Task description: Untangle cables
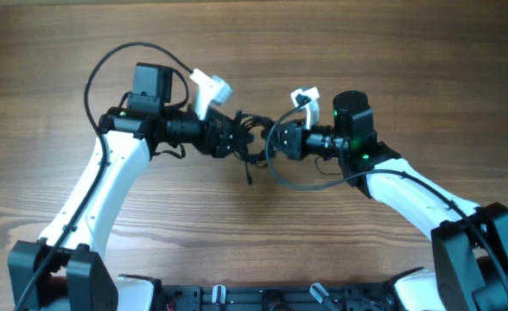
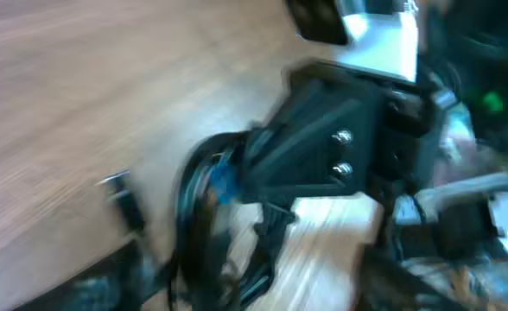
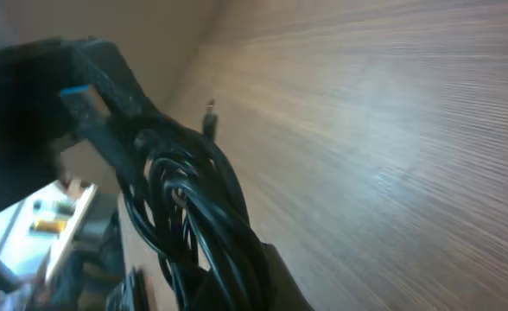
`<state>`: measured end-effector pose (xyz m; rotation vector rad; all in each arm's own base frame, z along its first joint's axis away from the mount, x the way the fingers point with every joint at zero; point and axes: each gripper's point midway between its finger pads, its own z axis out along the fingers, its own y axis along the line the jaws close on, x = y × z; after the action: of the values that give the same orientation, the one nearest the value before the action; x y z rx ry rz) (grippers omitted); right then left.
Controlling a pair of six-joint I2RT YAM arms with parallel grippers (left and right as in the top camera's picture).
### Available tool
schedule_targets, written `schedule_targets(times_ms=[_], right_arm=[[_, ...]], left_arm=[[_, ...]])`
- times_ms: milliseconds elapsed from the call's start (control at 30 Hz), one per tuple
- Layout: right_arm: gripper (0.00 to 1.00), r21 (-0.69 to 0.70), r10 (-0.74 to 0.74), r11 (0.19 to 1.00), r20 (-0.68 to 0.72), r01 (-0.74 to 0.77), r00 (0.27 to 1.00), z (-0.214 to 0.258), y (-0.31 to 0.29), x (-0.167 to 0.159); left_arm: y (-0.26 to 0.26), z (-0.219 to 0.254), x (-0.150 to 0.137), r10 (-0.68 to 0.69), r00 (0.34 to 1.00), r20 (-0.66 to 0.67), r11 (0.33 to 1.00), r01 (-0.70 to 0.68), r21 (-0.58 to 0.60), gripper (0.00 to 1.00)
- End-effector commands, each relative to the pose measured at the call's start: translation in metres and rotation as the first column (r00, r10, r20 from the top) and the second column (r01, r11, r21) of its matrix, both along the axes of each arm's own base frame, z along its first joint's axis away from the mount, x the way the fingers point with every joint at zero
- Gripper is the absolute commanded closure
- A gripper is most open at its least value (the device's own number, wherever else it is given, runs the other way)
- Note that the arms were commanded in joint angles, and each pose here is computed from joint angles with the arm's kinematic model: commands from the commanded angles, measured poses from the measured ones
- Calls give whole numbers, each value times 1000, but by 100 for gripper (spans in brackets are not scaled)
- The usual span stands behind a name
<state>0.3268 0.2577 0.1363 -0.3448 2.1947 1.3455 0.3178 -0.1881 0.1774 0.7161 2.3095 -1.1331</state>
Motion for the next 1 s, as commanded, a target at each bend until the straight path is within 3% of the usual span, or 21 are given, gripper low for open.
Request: schedule_targets(times_ms=[0, 100, 200, 233, 300, 433, 467, 600, 667, 700, 767, 833, 867, 900, 933, 967], right_arm=[[96, -17, -256, 966, -137, 257, 957, -7, -17, 28], [96, -12, -403, 910, -267, 415, 875, -11, -28, 41], [95, 28, -461, 862, -371, 507, 806, -6, -31, 48], [95, 37, -464, 856, -385, 516, 798, -5, -30, 48], [96, 34, -474, 852, -377, 523, 796, -5, -25, 47], [96, 26, -464, 861, -366, 508, 806, -6, -12, 40], [95, 26, -462, 863, -367, 505, 808, -6, -11, 40], [96, 31, -436, 877, -367, 479, 822, -5, -7, 36], [96, 37, -395, 902, -333, 430, 856, -3, -3, 32], [96, 48, -331, 933, -271, 356, 904, 2, 4, 27], [96, 49, -201, 976, -155, 211, 967, 7, 13, 14], [96, 66, -84, 994, -115, 92, 990, 12, 22, -1], [96, 95, -11, 995, -81, 19, 997, 20, 28, -9], [96, 121, 58, 991, -46, -52, 997, 27, 32, -17], [95, 134, 98, 987, -35, -92, 995, 30, 35, -23], [96, 137, 129, 983, -22, -124, 991, 31, 36, -28]], left_arm=[[38, 4, 33, 336, 929, -153, 942, -335, 35, 0], [49, 7, 43, 475, 817, -328, 866, -499, 11, 0], [38, 5, 35, 465, 801, -377, 869, -494, 23, 0], [32, 4, 33, 467, 786, -405, 865, -500, 28, 3], [18, -3, 27, 475, 744, -469, 857, -512, 57, 21], [-1, -27, 22, 613, 499, -612, 737, -640, 216, 33], [-6, -31, 20, 642, 452, -620, 706, -663, 248, 40], [-8, -41, 21, 737, 380, -560, 615, -720, 321, 57], [-4, -43, 24, 758, 376, -533, 596, -732, 331, 59], [-3, -44, 25, 763, 384, -520, 595, -732, 332, 54], [3, -46, 29, 760, 497, -419, 636, -701, 323, 53], [-4, -42, 28, 628, 727, -278, 776, -562, 284, 37], [-12, -39, 23, 525, 818, -237, 845, -466, 263, 36], [-16, -39, 17, 441, 875, -200, 885, -386, 261, 41], [-14, -41, 15, 415, 893, -176, 891, -360, 275, 65], [-11, -43, 15, 403, 902, -152, 890, -349, 292, 78]])
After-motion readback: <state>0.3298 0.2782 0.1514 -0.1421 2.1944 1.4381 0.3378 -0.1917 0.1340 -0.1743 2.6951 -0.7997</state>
